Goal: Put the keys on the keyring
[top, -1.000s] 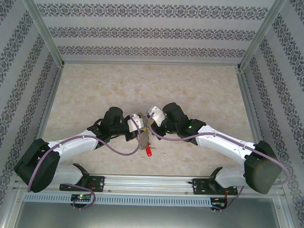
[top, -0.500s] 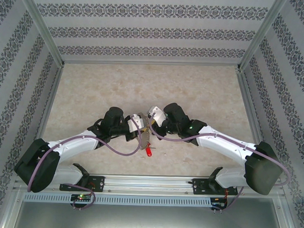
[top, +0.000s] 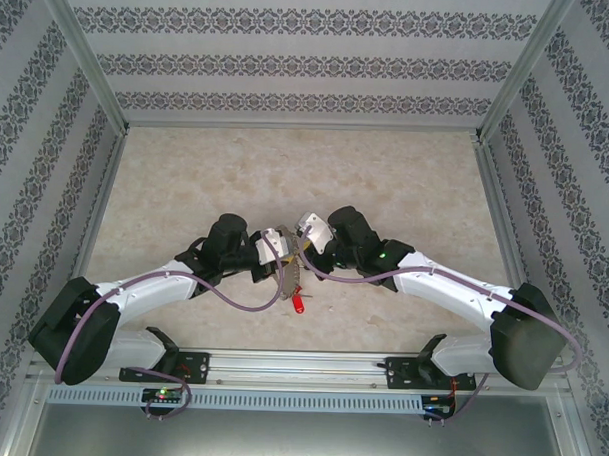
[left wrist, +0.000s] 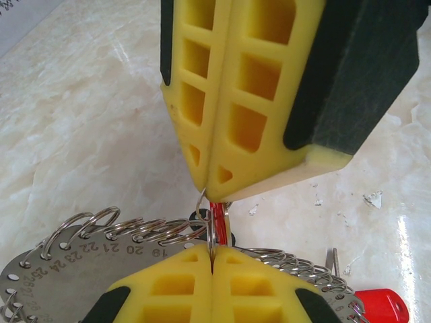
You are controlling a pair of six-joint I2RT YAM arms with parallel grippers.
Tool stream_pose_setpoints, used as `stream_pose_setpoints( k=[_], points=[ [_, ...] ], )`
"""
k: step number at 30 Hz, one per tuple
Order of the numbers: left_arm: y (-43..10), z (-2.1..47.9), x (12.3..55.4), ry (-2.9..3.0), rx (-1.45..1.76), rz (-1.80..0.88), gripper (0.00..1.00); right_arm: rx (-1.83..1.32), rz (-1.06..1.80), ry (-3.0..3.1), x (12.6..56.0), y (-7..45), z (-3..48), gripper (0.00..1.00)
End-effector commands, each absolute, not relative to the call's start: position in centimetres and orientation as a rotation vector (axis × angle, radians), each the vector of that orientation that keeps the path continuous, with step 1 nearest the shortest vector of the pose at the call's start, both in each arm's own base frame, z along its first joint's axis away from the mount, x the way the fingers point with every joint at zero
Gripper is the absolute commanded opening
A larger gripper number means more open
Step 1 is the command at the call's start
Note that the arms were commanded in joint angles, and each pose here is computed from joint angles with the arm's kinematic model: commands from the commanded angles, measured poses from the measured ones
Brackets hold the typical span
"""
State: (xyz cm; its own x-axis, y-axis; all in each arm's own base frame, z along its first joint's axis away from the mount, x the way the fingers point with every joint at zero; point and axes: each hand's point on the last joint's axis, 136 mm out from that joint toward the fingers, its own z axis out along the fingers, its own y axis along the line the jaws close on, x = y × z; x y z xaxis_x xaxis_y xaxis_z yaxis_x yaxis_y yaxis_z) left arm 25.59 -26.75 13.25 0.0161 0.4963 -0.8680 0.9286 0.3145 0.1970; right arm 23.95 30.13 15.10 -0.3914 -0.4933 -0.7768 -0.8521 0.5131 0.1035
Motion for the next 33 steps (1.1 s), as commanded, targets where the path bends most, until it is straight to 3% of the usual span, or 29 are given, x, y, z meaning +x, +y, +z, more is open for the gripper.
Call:
stream_pose_setpoints(
  k=[1,21,28,30,33],
  points=[
    [-27.1,14.2,25.2,1.600,1.330,-0.580,0.00,-1.095,0.695,2.023,23.8,30.7,16.2,0.00],
    [-27.1,14.7,25.1,1.573,1.295,-0.590,0.00,-0.997,0.596,2.192,25.2,28.4,12.3,0.00],
    [-27.0,13.9,25.1,1.595,1.298,-0.590,0.00,-1.030,0.683,2.096,24.5,29.7,14.8,0.00],
    [-27.0,13.7,25.1,1.601,1.297,-0.588,0.11,-1.040,0.694,2.073,24.4,29.9,15.4,0.00],
    [-27.0,13.6,25.1,1.607,1.305,-0.588,0.17,-1.054,0.707,2.047,24.2,30.1,16.2,0.00]
  ],
)
